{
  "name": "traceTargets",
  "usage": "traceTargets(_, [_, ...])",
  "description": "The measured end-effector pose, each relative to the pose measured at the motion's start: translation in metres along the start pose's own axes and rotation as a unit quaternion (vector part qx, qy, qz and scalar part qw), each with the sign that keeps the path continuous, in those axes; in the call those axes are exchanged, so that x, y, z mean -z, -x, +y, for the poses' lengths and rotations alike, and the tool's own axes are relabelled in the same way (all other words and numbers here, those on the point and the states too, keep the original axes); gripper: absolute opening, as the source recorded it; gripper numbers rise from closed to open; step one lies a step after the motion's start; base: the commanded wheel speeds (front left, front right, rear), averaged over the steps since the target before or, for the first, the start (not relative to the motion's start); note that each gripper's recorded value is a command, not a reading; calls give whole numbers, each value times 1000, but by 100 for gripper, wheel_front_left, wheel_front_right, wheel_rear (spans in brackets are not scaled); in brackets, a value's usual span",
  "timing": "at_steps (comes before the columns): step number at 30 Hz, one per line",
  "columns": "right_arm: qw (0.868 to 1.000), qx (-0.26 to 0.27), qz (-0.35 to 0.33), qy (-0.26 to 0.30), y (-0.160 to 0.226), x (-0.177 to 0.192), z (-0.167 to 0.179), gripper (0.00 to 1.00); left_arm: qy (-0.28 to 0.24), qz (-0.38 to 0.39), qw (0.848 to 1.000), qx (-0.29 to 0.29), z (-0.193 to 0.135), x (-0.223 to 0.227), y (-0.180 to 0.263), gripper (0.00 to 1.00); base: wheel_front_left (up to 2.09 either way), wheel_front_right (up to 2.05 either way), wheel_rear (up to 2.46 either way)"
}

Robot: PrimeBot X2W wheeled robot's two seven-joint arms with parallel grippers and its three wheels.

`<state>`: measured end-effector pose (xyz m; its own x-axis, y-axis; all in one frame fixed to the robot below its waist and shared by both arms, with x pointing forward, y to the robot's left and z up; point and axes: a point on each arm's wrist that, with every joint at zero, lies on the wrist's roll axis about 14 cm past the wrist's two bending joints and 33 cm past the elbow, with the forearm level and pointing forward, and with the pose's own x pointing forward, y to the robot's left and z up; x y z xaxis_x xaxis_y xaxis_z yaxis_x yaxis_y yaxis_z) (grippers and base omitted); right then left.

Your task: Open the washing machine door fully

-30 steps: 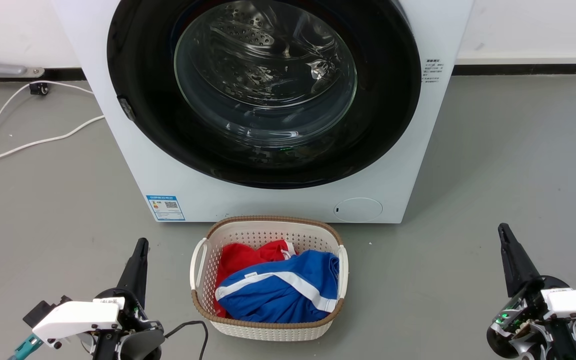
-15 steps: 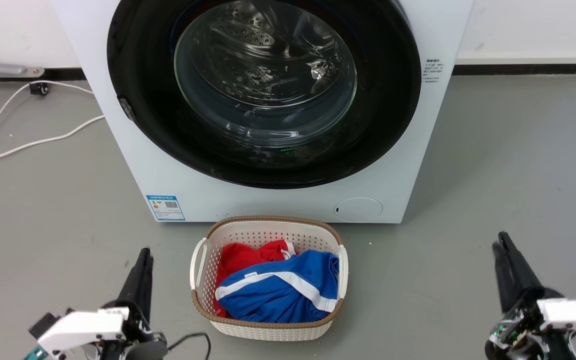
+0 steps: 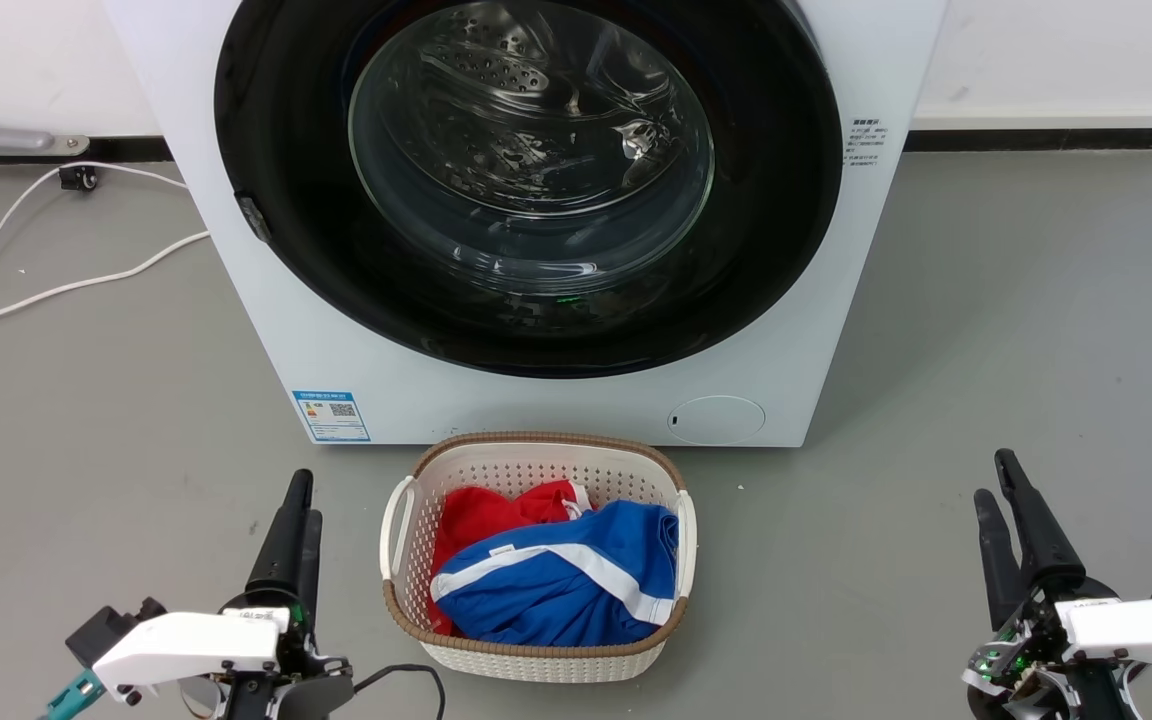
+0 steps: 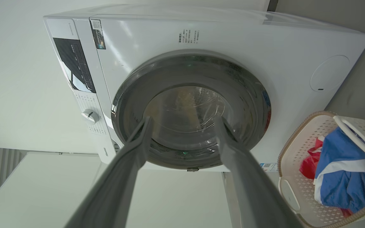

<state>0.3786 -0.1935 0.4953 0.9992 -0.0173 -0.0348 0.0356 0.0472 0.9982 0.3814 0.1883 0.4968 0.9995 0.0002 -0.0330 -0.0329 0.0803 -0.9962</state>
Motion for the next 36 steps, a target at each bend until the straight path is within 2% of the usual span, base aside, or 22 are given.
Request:
traceTargets(11, [997,-17,-6,69,0,2,11,100,-116,0,993,28,-18,6,-2,100,0,0,0])
traceTargets(21, [984,-28,-5,177,-1,7,17,100,-242,-5,969,46,-29,8,-2,100,0,0,0])
traceTargets(28, [962,-35,-2,269,-1,10,20,100,-330,1,942,61,-35,17,0,100,0,0,0])
traceTargets(29, [950,-40,1,311,-1,13,22,100,-367,4,928,67,-37,20,0,100,0,0,0])
traceTargets(36, [914,-52,9,402,-1,17,27,100,-438,17,895,77,-38,28,1,100,0,0,0])
